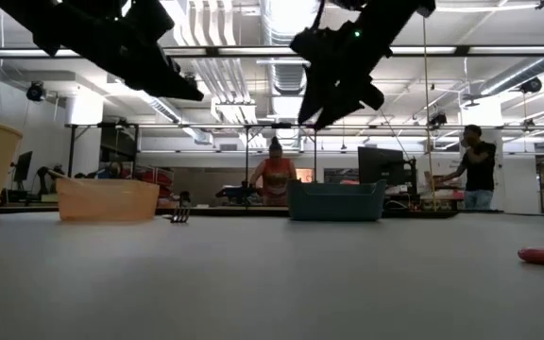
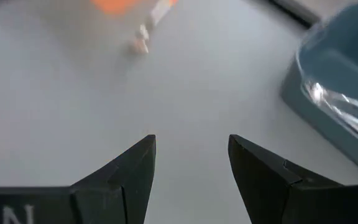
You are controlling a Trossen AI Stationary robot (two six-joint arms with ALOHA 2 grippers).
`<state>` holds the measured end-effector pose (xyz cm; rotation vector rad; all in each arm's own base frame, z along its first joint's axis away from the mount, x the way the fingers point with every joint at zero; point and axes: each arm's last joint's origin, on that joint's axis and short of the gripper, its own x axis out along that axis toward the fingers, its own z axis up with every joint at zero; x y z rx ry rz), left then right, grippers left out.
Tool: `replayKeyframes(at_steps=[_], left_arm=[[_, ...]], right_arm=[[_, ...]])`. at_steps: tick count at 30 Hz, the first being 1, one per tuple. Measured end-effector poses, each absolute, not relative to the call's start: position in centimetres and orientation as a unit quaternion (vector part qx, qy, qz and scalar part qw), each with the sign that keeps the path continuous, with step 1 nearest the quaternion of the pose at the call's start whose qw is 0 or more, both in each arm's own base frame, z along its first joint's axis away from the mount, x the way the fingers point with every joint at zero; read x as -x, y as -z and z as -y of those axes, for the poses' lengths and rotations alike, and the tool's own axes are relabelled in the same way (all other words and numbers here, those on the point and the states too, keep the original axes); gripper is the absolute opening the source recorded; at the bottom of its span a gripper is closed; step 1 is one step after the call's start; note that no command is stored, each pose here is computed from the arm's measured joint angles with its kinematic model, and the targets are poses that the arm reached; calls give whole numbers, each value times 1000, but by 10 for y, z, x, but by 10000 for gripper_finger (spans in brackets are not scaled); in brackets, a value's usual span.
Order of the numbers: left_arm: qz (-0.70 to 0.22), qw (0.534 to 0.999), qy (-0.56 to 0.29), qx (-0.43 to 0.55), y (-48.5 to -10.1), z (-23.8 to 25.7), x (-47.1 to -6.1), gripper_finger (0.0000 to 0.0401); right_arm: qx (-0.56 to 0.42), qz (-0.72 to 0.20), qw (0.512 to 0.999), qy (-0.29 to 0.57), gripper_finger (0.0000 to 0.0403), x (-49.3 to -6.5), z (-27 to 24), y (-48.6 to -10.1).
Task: Sort silverware by color (type)
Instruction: Put the pink fork into the yellow bin
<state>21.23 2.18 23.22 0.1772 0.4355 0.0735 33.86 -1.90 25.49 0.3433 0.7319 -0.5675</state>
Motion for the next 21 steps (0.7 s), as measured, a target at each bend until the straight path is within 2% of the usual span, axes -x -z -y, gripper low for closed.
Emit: replayKeyframes(at_steps=[4,10,14,21], left_arm=[[-221,971,-36,-85,-230,-22,-214,41],[-213,971,-35,-99,-233,-22,-215,41],[-205,973,-35,-104,-234,-22,-216,41],[-200,973,-36,-105,-236,-23,-216,41]], right_arm=[[-137,-462,839,252,194,-342,17,-248],[-130,-606,774,131,194,-340,-4,-227],[-138,-652,743,57,194,-332,-26,-224],[-119,-670,732,23,194,-319,-65,-229]])
